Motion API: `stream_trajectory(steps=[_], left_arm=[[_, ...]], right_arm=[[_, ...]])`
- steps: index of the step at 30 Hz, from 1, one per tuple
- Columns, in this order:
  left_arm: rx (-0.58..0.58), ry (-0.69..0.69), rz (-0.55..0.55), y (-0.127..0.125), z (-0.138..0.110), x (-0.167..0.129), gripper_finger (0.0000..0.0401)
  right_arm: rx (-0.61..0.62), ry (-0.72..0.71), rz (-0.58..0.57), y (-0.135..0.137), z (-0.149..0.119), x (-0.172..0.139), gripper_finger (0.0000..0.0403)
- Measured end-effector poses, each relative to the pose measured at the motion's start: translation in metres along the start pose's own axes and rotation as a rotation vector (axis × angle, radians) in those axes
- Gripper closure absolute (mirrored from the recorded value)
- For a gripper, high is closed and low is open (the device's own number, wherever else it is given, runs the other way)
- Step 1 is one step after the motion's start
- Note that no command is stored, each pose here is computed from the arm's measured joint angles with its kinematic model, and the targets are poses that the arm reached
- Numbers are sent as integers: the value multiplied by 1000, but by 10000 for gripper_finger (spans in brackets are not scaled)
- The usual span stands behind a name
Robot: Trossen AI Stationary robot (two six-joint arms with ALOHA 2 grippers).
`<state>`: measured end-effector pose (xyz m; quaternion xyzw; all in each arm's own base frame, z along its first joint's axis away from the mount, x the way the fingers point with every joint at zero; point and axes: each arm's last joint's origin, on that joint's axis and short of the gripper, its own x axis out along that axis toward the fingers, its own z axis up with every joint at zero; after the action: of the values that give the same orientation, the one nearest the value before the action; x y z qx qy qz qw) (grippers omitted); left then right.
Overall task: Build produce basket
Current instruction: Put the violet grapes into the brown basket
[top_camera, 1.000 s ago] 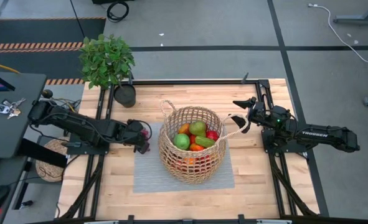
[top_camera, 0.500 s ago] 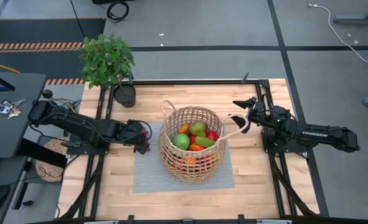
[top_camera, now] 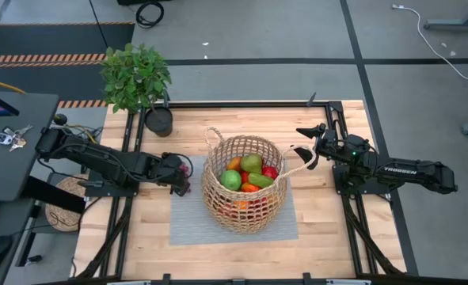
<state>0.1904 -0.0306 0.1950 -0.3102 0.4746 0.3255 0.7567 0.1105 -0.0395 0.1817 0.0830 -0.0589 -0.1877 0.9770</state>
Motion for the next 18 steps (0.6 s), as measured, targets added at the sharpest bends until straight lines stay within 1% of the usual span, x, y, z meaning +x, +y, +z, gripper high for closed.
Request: stream_trajectory(steps=[18], left_arm=[[1,13,-5,0,0,0,131]], right_arm=[[0,0,0,0,0,0,9]])
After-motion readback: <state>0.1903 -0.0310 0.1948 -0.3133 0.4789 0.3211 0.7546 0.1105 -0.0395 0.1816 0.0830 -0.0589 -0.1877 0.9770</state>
